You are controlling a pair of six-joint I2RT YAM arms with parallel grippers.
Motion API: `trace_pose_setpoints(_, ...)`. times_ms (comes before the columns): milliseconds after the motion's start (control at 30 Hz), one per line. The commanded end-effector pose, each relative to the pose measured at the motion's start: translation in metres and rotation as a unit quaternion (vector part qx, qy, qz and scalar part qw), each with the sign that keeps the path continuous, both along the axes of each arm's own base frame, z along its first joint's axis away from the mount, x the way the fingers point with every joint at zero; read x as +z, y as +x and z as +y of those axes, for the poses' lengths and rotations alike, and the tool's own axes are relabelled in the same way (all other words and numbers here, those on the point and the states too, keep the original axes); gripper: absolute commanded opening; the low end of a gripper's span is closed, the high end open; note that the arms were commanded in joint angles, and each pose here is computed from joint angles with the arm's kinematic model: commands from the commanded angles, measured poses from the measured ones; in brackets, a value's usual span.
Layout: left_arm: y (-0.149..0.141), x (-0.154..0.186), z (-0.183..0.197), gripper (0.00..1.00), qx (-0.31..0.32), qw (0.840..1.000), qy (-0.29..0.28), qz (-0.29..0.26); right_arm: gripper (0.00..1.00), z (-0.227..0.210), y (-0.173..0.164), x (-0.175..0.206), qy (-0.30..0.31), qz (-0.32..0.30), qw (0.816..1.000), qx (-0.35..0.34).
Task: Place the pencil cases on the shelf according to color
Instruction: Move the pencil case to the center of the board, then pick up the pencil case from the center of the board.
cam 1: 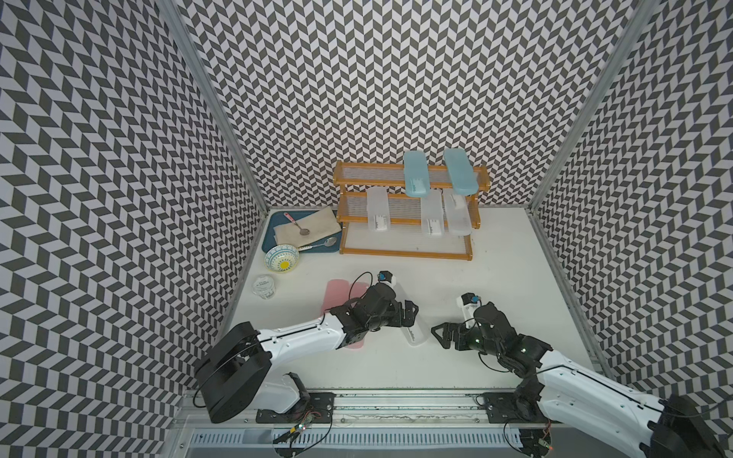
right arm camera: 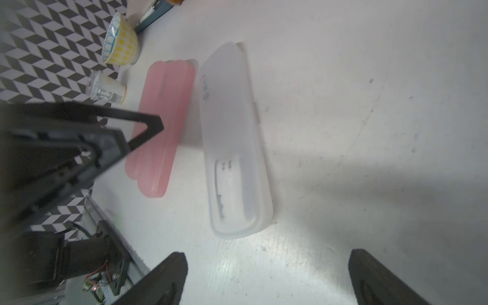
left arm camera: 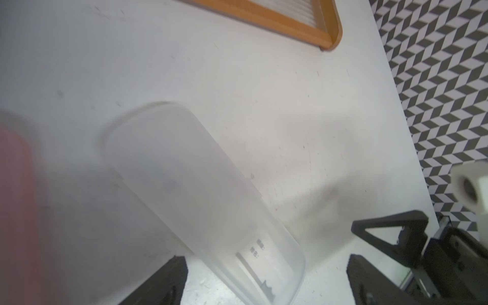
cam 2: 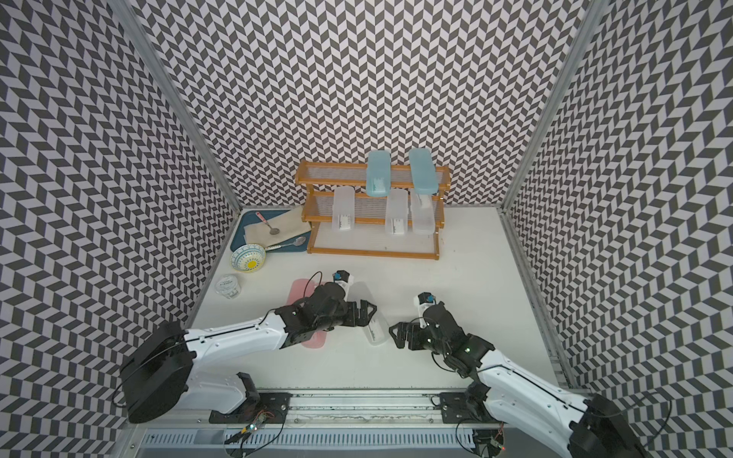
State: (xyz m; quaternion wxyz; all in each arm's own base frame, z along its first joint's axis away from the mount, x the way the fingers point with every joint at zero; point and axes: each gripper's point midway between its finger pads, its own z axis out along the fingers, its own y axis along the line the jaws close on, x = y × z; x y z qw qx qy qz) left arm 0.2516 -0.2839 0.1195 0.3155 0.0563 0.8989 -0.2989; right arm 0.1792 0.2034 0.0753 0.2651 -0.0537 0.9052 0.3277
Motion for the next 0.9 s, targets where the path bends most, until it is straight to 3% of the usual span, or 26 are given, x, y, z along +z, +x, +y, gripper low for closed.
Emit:
trace_pose_setpoints(0, 0.017, 0.018, 0.040, 1.00, 0.038, 0.998, 0.027, -0.031, 1.00, 0.020, 0.004, 0.022, 0.018, -0.045, 0.999, 0.019)
trace_pose_setpoints(233, 0.030, 0.047, 0.107, 1.00, 0.100, 0.992, 0.025, -0.068, 1.00, 0.048, 0.006, 0.015, -0.041, -0.060, 0.996, 0.055)
trace_pose_setpoints(367, 0.038, 0.060, 0.137, 1.00, 0.131, 0.988, 0.039, -0.076, 0.99, 0.065, 0.007, 0.002, -0.106, -0.064, 0.990, 0.064)
trace_pose_setpoints(567, 0.047, 0.092, 0.148, 1.00, 0.125, 0.987, 0.019, -0.098, 1.00, 0.072, 0.011, -0.020, -0.179, -0.064, 0.980, 0.061)
trace_pose_setpoints(700, 0.056, 0.092, 0.161, 1.00, 0.130, 0.984, 0.048, -0.109, 1.00, 0.069, 0.013, -0.030, -0.195, -0.065, 0.977, 0.057)
trace_pose_setpoints(867, 0.060, 0.093, 0.163, 1.00, 0.122, 0.986, 0.030, -0.106, 0.99, 0.065, 0.013, -0.042, -0.215, -0.061, 0.973, 0.057)
